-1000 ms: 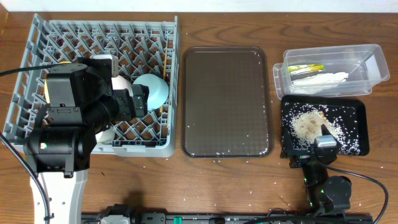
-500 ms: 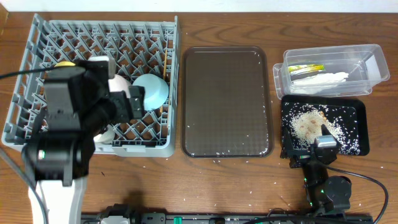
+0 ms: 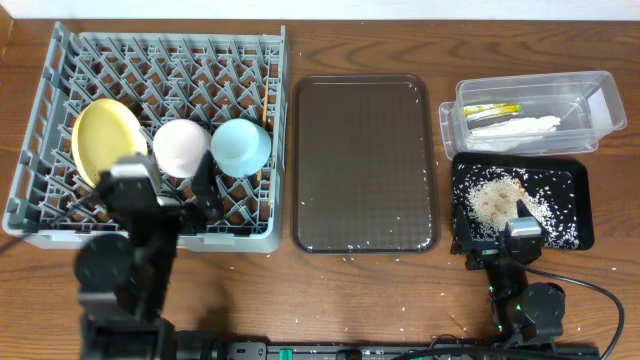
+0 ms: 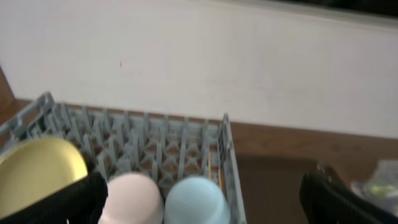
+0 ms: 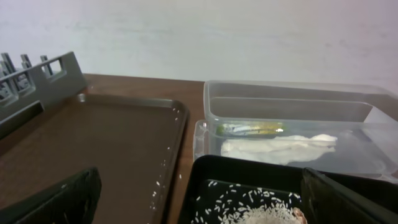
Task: Sort waste into correct bins and load items into the dishwasher
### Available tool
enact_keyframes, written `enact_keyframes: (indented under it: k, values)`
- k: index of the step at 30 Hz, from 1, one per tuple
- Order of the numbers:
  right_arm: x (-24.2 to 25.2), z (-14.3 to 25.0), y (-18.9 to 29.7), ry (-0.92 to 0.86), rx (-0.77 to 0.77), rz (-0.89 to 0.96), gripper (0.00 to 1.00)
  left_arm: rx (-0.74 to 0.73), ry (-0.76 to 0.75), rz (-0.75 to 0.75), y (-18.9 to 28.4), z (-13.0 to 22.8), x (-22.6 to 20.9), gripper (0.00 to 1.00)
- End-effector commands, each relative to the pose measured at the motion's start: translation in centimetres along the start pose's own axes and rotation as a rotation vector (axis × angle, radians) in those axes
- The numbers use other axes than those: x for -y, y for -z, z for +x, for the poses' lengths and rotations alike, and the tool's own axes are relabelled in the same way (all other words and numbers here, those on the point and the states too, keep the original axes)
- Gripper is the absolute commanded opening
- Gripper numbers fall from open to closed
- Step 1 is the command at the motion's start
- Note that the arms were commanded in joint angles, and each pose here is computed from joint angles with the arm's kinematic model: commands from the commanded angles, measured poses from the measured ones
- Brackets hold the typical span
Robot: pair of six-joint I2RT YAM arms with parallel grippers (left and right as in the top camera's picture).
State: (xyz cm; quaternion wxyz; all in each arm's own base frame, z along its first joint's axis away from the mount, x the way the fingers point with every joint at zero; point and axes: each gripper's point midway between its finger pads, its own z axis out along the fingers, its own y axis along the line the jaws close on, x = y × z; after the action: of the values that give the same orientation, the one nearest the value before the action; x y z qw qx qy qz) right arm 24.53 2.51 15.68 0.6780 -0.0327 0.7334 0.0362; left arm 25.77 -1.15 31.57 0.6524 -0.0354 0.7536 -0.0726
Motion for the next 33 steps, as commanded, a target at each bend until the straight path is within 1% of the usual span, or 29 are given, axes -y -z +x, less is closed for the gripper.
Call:
enact_keyframes:
  k: [1,5,12,16,19,21,27,30,33]
  values:
    - [0.3,0.1,0.0,0.014,-0.001,0.013,0.99,0.045,0.018,-0.022,0.5,2.9,-0.9,0.99]
    - [0.3,0.1,0.0,0.014,-0.001,0.013,0.99,0.100,0.016,-0.014,1.1,5.5,-1.3,0.99]
    - [0.3,0.1,0.0,0.014,-0.001,0.013,0.99,0.188,0.012,-0.018,1.5,8.4,-2.1,0.99]
    - [0.3,0.1,0.0,0.014,-0.001,0.012,0.99,0.174,0.010,-0.023,0.4,10.8,-2.6,0.99]
    - [0.3,0.1,0.0,0.014,-0.001,0.012,0.99,0.158,0.011,-0.024,-0.6,13.2,-3.1,0.99]
    - [0.3,0.1,0.0,0.014,-0.001,0.012,0.99,0.106,0.014,-0.034,-0.9,14.8,-3.3,0.99]
    - [0.3,0.1,0.0,0.014,-0.001,0.012,0.99,0.057,0.017,-0.040,-1.0,16.0,-3.5,0.98]
    - [0.3,0.1,0.0,0.014,-0.001,0.013,0.99,0.000,0.020,-0.049,-1.0,17.4,-3.7,0.99]
    - [0.3,0.1,0.0,0.014,-0.001,0.012,0.99,-0.010,0.020,-0.051,-1.1,17.6,-3.7,0.99]
